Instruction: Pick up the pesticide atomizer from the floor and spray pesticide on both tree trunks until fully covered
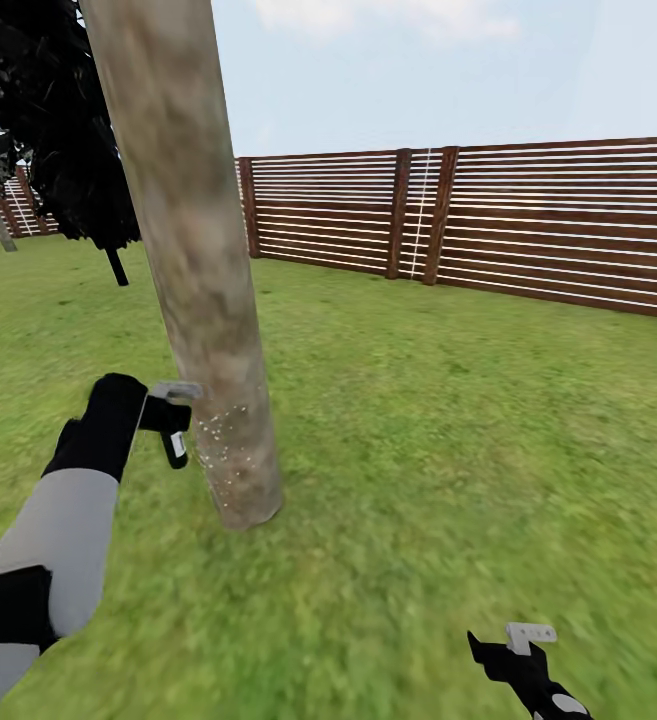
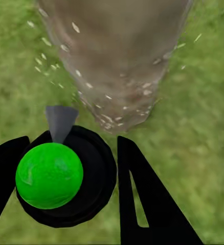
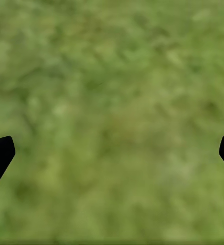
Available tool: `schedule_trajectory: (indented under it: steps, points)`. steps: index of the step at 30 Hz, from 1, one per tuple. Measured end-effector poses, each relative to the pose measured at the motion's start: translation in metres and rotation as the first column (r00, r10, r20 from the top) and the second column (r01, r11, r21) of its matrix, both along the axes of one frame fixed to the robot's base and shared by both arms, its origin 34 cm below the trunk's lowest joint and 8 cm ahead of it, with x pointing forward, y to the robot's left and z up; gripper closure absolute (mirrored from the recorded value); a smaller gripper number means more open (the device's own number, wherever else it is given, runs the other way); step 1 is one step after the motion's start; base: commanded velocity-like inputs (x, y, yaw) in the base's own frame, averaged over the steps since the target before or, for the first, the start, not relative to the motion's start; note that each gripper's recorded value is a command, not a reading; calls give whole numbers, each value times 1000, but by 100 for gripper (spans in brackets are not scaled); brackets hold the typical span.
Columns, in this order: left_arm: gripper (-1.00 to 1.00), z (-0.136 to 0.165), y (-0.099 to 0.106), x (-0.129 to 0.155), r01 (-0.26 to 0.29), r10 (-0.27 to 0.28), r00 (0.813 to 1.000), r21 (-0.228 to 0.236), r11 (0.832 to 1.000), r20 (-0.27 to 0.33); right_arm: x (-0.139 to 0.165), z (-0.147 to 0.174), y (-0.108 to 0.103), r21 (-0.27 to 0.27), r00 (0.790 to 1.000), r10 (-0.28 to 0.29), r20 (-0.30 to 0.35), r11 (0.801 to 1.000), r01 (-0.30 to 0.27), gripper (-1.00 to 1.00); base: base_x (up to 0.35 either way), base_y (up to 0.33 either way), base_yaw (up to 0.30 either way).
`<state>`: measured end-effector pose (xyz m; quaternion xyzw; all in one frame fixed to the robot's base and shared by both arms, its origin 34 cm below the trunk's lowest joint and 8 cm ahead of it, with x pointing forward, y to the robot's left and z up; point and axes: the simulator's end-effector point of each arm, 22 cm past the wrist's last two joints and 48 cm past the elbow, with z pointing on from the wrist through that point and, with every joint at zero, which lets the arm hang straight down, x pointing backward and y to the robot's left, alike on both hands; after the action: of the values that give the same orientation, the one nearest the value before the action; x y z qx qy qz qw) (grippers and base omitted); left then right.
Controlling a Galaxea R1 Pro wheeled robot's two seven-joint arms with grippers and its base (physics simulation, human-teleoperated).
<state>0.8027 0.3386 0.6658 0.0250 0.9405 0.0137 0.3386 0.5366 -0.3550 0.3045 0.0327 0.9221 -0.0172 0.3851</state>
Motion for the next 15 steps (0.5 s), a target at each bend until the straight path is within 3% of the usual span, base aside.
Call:
schedule_trajectory:
  steps: [2, 5, 7, 9, 10, 11, 13, 15]
  points:
    - [100, -6, -35, 1, 42, -42, 999, -27, 999, -8, 0, 0, 0, 0, 1000, 0, 0, 1000, 0, -100, 0, 0, 0]
    - [100, -20, -43, -3, 72, -72, 997, 0, 997, -27, 0, 0, 0, 0, 1000, 0, 0, 1000, 0, -100, 0, 0, 0]
    - [100, -67, -43, -25, 89, -88, 992, 11, 996, -86, 0, 0, -1, -1, 1000, -2, 0, 1000, 2, -100, 0, 0, 0]
    - [100, -91, -44, -32, 114, -112, 991, 23, 993, -79, 0, 0, -3, -3, 1000, -3, 1, 1000, 3, -100, 0, 0, 0]
    - [100, -100, -40, -36, 112, -109, 990, 31, 993, -86, 0, 0, -2, -3, 1000, -1, 0, 1000, 1, -100, 0, 0, 0]
    - [100, -121, -26, -45, 68, -64, 992, 35, 997, -111, 0, 0, 2, 2, 1000, 4, -1, 1000, -4, -100, 0, 0, 0]
    - [100, -151, -14, -55, -2, -2, 993, -28, 1000, -114, -3, -3, 4, 4, 1000, 7, -8, 1000, -7, -100, 0, 0, 0]
    - [100, -178, -19, -62, 3, -9, 994, -56, 998, -112, -11, -8, 6, 10, 1000, 6, -29, 1000, -6, -100, 0, 0, 0]
